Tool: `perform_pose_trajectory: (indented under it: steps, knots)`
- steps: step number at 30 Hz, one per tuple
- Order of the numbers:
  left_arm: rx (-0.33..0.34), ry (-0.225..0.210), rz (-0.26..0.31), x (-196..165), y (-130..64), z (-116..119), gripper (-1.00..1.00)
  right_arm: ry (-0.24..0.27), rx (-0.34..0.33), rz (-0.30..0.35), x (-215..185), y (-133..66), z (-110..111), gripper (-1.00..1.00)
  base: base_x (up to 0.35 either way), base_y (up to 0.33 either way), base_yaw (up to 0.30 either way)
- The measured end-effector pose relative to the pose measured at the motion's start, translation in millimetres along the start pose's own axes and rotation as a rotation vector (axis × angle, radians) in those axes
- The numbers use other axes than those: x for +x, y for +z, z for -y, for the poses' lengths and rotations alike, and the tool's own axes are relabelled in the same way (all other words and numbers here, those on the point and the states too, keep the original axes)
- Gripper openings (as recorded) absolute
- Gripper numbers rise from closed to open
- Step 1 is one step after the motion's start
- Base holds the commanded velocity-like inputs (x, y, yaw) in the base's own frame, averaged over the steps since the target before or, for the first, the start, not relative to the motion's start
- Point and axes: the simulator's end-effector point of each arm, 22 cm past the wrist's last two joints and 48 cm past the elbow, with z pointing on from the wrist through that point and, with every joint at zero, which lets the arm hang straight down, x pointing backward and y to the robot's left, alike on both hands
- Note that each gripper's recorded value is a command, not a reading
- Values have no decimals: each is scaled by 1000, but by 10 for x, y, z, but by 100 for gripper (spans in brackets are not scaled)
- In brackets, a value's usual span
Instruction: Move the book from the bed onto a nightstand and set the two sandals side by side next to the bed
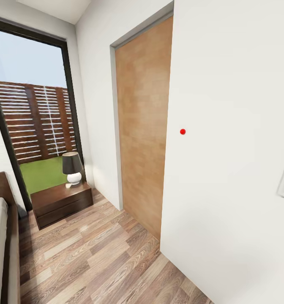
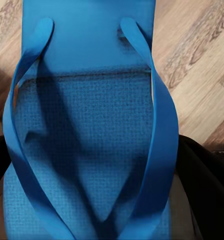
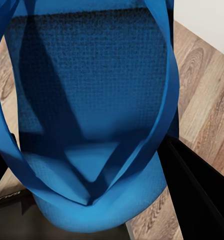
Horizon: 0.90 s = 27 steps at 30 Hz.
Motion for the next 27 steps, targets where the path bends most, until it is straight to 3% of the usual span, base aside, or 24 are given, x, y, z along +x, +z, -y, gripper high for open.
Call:
perform_pose_trajectory:
  steps: [16, 27]
  knots:
    - [1, 2, -6, 44, -4, 5, -100, -1, 0, -5, 44, -4, 5, -100, 0, 0, -185]
    - [2, 2, -6, 45, -4, 13, -100, -2, -4, -5, 44, -8, -16, -100, 0, 0, -41]
